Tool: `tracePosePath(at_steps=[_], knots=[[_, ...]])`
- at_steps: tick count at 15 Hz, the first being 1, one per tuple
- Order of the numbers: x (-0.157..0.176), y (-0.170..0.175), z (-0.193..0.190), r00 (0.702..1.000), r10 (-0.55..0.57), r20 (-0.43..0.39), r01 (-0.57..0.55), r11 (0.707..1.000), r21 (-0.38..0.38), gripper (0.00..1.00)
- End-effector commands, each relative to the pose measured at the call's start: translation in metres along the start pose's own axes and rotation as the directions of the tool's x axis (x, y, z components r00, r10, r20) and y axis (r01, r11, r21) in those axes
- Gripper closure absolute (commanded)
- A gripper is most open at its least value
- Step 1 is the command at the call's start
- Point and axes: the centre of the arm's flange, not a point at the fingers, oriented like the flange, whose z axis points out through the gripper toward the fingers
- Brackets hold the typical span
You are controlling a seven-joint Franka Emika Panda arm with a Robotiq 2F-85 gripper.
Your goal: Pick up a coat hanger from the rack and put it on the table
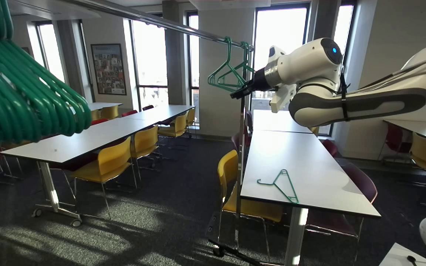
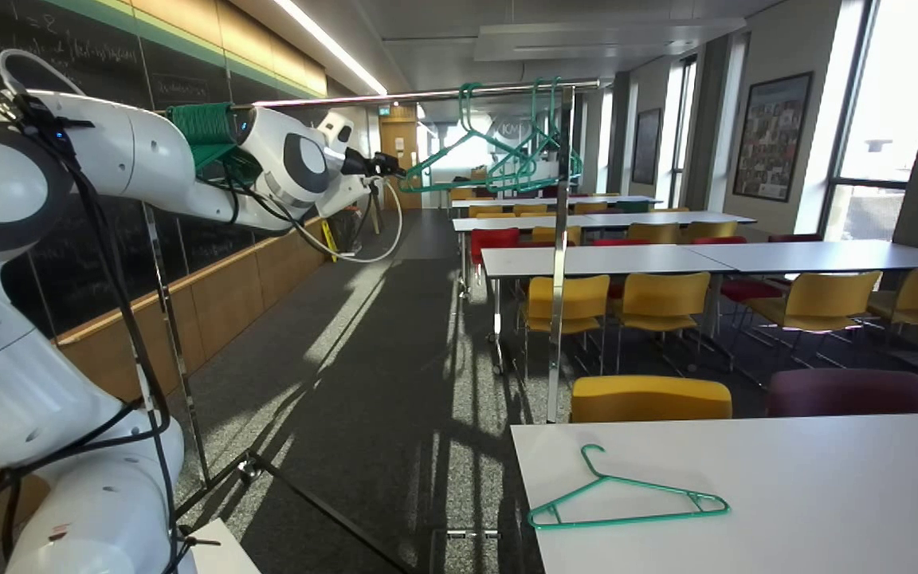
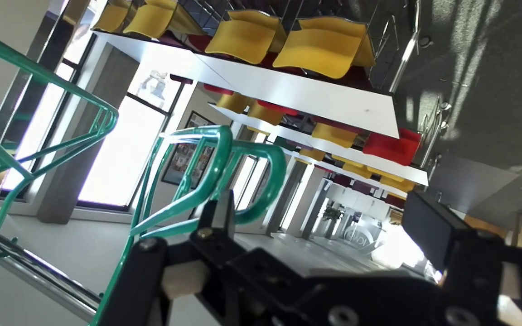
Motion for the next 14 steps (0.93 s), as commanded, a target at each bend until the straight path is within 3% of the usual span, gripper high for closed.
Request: tracePosePath(at_steps=[1, 7, 8, 9, 14], knots=[[0.0063, 0.0122, 0.0055, 1.0, 0.006, 0.005, -0.006, 1.0, 0.006, 0.0], [0.0025, 0.018, 0.0103, 1.0, 0.018, 0.017, -0.018, 1.0, 0.008, 0.0], [0.0029, 0.0184, 0.0096, 1.0, 0.015, 0.017, -0.015, 1.0, 0.009, 0.25], [0.0028, 0.0185, 0.009, 1.0, 0.009, 0.016, -0.01, 1.0, 0.009, 0.26], [0.0026, 0.0197, 0.0083, 1.0, 0.01, 0.016, -0.01, 1.0, 0.01, 0.63]])
